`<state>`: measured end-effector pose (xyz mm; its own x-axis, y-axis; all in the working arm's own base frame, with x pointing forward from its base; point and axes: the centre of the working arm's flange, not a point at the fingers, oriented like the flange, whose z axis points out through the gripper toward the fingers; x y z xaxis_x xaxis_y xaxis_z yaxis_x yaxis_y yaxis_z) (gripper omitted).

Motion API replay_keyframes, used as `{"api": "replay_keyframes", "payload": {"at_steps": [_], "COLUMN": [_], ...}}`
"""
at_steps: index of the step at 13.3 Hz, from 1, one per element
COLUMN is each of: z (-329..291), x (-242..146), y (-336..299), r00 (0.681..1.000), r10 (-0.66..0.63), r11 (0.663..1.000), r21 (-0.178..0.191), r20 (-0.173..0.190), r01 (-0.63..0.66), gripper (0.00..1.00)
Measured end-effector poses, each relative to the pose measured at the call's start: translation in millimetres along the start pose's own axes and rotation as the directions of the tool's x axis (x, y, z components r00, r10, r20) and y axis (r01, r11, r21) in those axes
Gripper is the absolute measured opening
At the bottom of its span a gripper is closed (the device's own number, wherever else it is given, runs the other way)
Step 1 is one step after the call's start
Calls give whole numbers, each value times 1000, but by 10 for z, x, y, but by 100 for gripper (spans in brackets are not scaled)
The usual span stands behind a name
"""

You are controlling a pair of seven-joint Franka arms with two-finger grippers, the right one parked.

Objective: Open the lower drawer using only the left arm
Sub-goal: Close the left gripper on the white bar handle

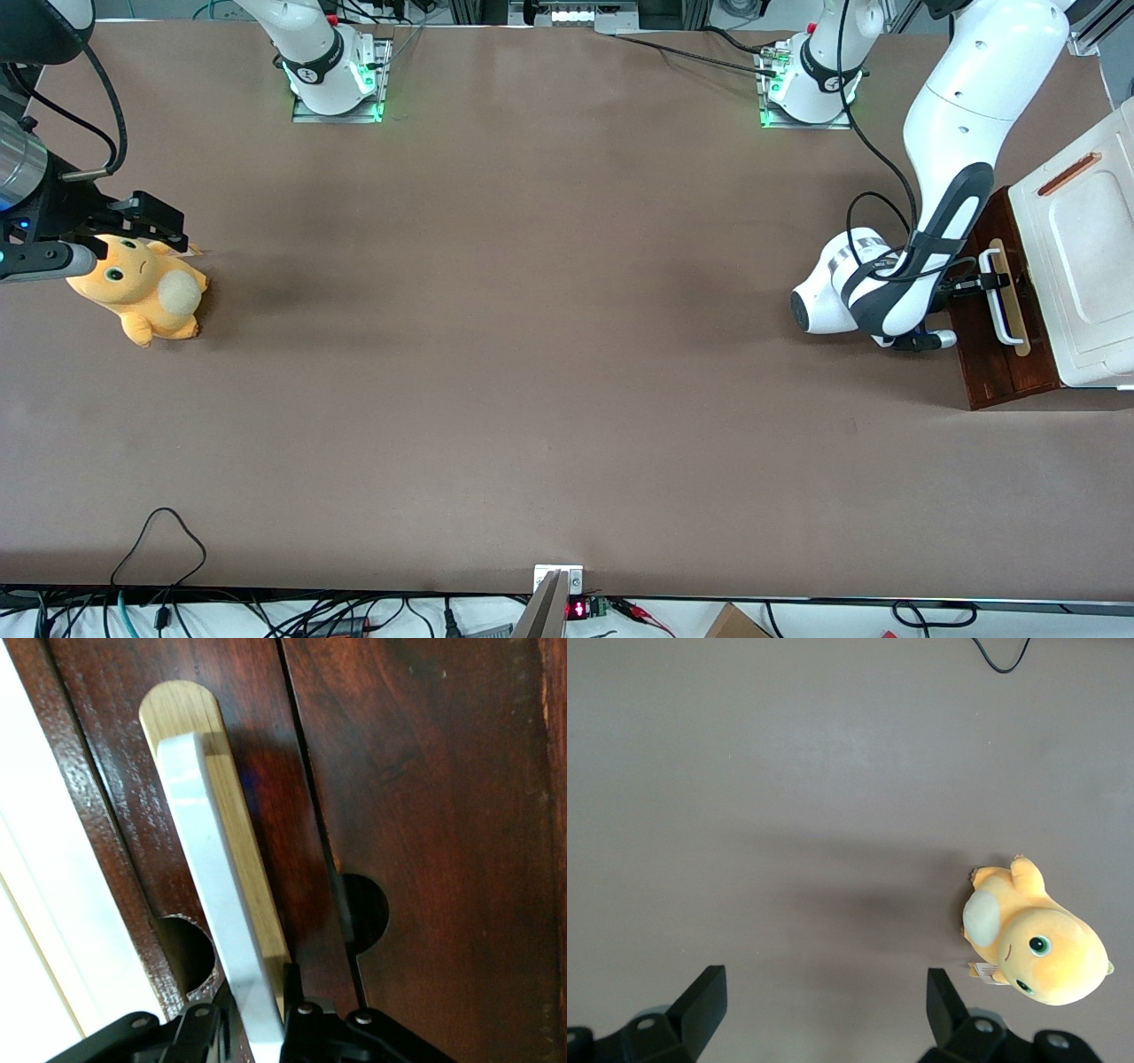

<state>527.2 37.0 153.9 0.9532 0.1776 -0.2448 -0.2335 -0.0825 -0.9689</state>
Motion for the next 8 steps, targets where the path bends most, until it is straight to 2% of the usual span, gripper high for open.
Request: {"api": "replay_keyframes", "payload": {"at_steps": [8], "z": [-55], "x": [-10], "y": [1], "r00": [1000], "r10": [-5], "r11": [1000], "r21": [-3], "r20": [-5], "r01": [5], "gripper": [22]}}
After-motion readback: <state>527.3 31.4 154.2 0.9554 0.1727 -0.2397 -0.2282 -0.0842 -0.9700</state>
